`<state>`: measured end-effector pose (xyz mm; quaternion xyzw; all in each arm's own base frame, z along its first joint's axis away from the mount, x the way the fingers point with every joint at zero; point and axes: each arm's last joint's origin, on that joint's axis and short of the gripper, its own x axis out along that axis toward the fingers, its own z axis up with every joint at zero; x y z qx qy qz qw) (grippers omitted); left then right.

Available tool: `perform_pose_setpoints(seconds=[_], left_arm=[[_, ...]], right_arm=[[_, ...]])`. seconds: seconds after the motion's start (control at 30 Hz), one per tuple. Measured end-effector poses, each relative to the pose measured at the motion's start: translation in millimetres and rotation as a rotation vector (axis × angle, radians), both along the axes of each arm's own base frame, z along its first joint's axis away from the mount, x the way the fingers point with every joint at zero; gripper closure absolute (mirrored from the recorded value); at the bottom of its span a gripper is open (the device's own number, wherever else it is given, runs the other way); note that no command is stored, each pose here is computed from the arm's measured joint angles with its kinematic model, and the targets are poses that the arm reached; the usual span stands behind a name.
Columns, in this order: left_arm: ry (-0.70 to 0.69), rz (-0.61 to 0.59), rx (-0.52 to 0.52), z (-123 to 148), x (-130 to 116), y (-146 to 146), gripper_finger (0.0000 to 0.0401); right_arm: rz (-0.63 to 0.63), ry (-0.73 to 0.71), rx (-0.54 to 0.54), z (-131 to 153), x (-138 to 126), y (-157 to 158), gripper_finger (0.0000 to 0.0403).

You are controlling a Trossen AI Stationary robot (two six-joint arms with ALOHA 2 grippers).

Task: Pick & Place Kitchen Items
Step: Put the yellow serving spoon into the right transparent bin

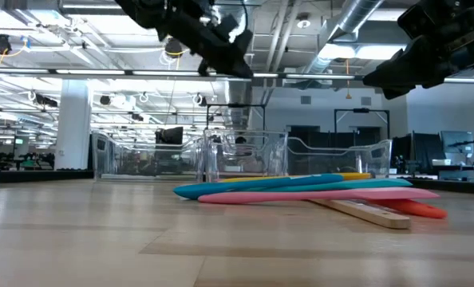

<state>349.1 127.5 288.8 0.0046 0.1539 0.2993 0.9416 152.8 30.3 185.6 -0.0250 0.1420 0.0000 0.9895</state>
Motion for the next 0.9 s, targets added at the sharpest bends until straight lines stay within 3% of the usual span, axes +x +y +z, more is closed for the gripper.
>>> perform_pose_setpoints(seconds=[0.1,0.23,0.43,0.63,0.9], left_arm=[[0.096,-0.063,0.069,3.9,-3.3,-13.4,0.0396],[0.184,-0.151,0.062,1.7,-5.1,-33.3,0.0397],[0.208,-0.465,0.080,-0.2,2.7,-71.0,0.0399],[0.242,-0.647,0.099,-7.3,3.4,-101.4,0.0399],[0.275,-0.685,0.068,-33.5,-40.6,-115.1,0.0399]], right_arm=[[0.000,-0.003,0.001,0.3,0.1,0.0,0.0403],[0.000,-0.004,0.001,0.4,0.1,0.0,0.0403],[0.000,-0.032,0.008,3.1,0.8,0.2,0.0403],[0.000,-0.050,0.012,4.7,1.2,0.3,0.0403],[0.000,-0.054,0.013,5.1,1.4,0.3,0.0403]])
